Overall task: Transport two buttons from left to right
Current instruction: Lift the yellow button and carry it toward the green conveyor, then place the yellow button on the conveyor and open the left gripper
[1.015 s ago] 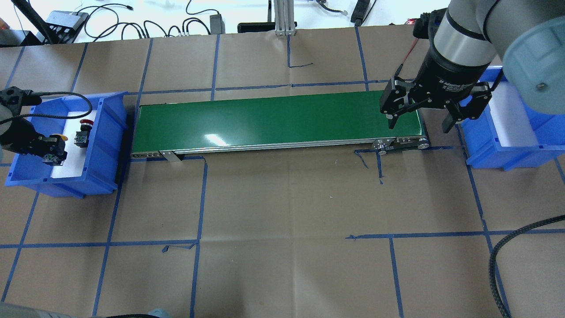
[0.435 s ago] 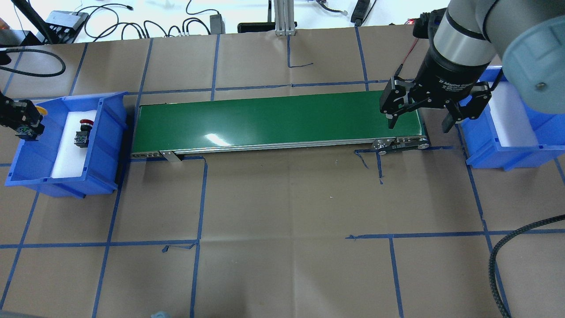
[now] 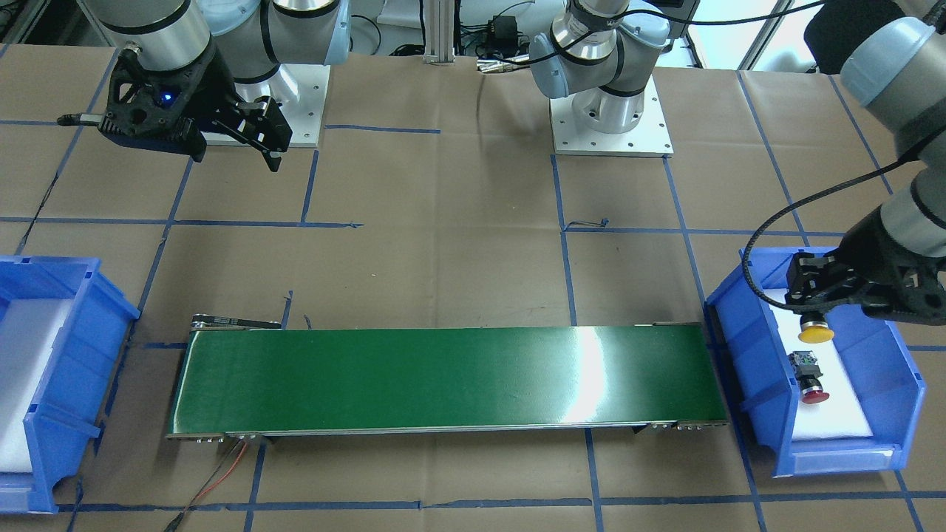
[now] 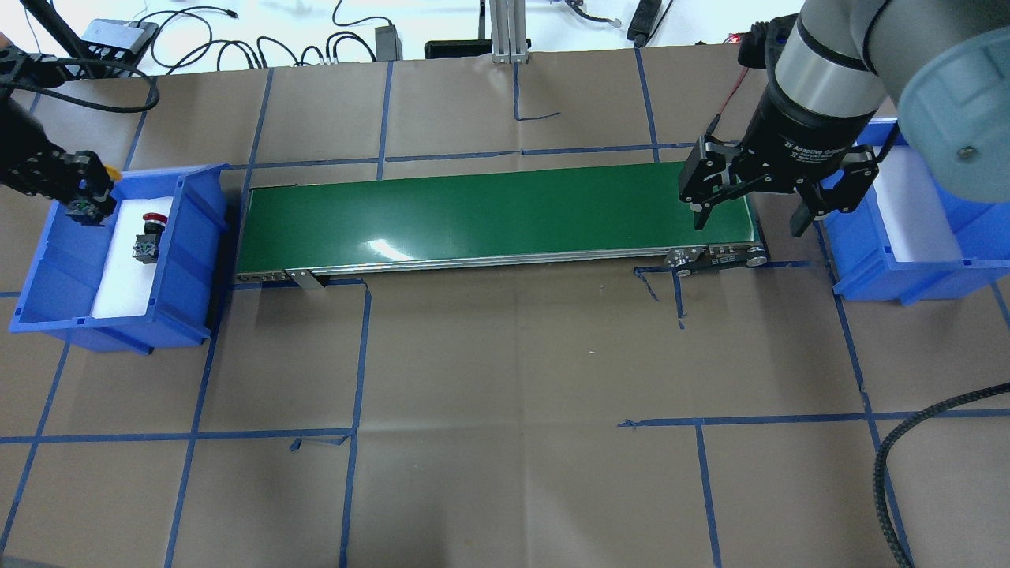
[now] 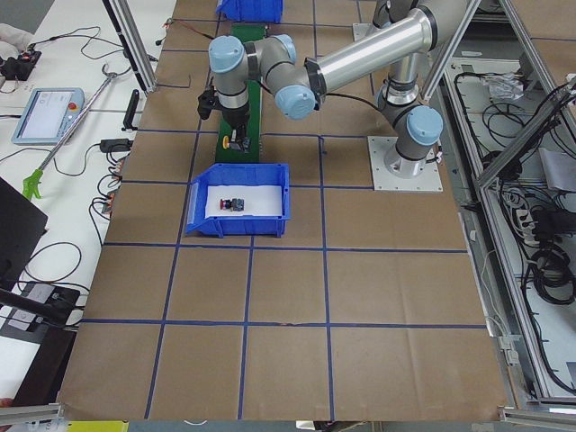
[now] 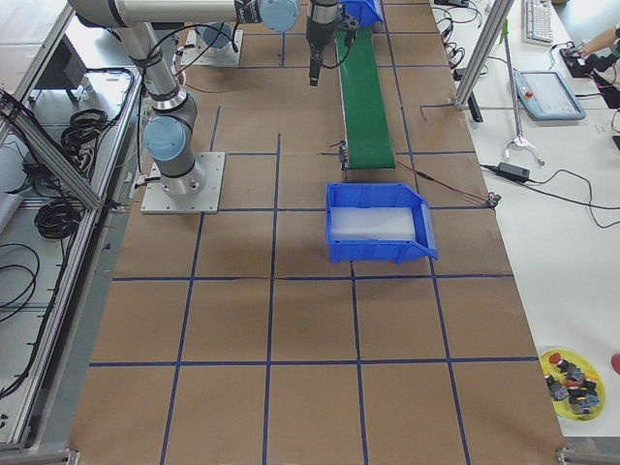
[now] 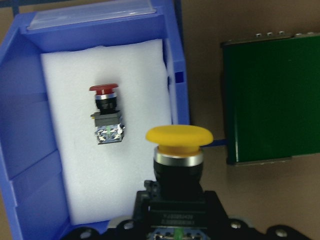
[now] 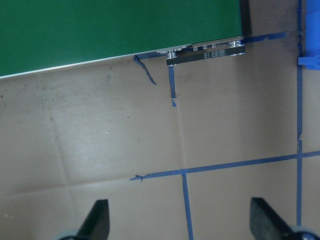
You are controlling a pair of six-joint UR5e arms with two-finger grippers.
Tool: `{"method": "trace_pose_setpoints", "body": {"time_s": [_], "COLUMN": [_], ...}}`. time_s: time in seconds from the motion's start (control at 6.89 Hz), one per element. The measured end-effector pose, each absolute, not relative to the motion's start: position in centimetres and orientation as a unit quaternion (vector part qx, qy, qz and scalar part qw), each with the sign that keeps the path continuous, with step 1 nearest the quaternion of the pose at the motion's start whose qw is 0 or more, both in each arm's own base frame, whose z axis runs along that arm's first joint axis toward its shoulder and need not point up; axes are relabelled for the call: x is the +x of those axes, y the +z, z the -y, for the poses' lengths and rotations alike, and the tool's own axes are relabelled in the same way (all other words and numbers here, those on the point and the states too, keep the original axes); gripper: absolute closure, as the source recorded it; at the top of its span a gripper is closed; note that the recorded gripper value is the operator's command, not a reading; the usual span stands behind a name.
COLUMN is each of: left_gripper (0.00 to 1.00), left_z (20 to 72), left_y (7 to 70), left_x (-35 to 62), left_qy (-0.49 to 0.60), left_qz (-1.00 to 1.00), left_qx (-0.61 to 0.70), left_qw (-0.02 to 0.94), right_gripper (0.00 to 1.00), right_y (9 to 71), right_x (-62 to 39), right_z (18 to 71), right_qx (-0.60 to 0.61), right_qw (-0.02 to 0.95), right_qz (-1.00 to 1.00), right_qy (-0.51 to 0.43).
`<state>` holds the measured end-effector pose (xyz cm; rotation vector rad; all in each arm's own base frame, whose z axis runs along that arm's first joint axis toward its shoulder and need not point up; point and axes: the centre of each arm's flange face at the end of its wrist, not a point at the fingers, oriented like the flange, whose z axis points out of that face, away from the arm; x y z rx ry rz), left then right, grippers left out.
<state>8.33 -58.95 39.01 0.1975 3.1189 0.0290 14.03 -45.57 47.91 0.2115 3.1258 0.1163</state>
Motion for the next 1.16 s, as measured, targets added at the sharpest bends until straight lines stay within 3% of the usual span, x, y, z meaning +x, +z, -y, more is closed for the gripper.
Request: {"method": "trace_pose_setpoints", "body": {"time_s": [0.58,1.16], "left_gripper": [0.95,0.95], "left_z": [62.2,63.3], "left_y": [32.7,27.2], "left_x": [-3.7,-5.5], "left_qy": [0.017,0.029], "left_qz": [-0.998,-0.996], "left_qx": [0.054,0.06], "left_qw": [0.033,0.054], "right_gripper": [0.0,0.0], "right_y": [47.9,47.9], "right_x": [14.0,14.0], "right_z": [45.6,45.6], "right_qx": [0.067,0.068], "right_qw": [0.003,0.003], "right_qz": [-0.997,-0.997], "right_qy": [0.037,0.038]}}
